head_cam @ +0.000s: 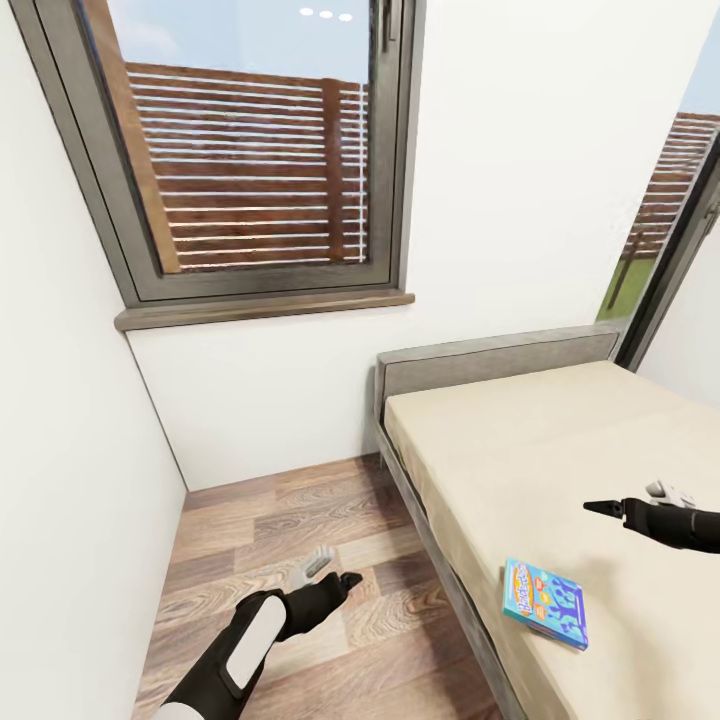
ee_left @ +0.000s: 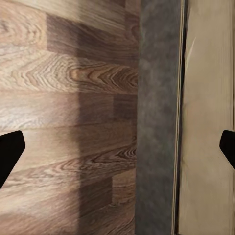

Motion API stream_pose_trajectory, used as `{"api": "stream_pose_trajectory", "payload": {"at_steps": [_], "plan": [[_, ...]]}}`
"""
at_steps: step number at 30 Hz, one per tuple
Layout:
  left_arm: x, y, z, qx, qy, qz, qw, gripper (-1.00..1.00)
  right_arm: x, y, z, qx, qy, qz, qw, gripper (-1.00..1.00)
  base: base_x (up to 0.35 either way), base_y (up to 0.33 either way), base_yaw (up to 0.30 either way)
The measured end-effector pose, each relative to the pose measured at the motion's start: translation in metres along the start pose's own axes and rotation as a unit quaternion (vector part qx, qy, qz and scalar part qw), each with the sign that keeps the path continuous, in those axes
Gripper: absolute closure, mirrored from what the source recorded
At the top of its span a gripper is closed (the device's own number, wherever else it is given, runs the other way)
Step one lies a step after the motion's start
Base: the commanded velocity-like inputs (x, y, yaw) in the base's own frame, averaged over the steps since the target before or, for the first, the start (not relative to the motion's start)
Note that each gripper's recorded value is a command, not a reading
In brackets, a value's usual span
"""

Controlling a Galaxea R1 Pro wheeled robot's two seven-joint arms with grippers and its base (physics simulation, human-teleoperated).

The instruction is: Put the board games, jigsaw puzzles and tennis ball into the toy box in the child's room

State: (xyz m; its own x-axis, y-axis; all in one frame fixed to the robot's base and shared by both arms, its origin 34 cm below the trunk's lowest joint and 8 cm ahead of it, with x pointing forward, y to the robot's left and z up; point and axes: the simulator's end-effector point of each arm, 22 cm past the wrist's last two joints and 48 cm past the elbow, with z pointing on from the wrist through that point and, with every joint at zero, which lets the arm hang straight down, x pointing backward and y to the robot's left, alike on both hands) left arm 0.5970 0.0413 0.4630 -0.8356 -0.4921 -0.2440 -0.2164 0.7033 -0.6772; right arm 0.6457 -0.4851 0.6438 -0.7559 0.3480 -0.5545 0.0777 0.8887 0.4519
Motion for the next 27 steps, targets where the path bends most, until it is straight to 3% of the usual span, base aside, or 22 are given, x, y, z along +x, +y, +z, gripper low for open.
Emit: {"api": "stream_pose_trajectory", "payload": {"at_steps": [3,4,5,20,22,27], "plan": [[0.0,-0.002,0.0,0.005,0.0,-0.009,0.9999,-1.0,-0.002,0.001,-0.001,0.0,-0.002,-0.002,1.0,-1.0,0.0,0.0,-0.041],[-0.001,-0.006,-0.001,0.017,-0.001,-0.032,0.9993,-1.0,-0.008,0.007,-0.003,-0.002,-0.009,-0.012,0.9999,-1.0,0.0,0.0,-0.144],[-0.002,-0.006,-0.001,0.018,-0.001,-0.034,0.9993,-1.0,-0.008,0.007,-0.003,-0.002,-0.01,-0.013,0.9999,-1.0,0.0,0.0,-0.168],[-0.002,-0.005,-0.001,0.019,-0.001,-0.038,0.9991,-1.0,-0.009,0.009,-0.004,-0.003,-0.011,-0.017,0.9998,-1.0,0.0,0.0,-0.247],[-0.003,-0.005,-0.002,0.022,-0.001,-0.039,0.999,-1.0,-0.017,0.016,-0.009,-0.004,-0.021,-0.031,0.9993,-1.0,0.0,0.0,-0.156],[-0.003,-0.008,-0.002,0.028,-0.002,-0.04,0.9988,-1.0,-0.021,0.02,-0.011,-0.005,-0.026,-0.039,0.9989,-1.0,0.0,0.0,-0.132]]}}
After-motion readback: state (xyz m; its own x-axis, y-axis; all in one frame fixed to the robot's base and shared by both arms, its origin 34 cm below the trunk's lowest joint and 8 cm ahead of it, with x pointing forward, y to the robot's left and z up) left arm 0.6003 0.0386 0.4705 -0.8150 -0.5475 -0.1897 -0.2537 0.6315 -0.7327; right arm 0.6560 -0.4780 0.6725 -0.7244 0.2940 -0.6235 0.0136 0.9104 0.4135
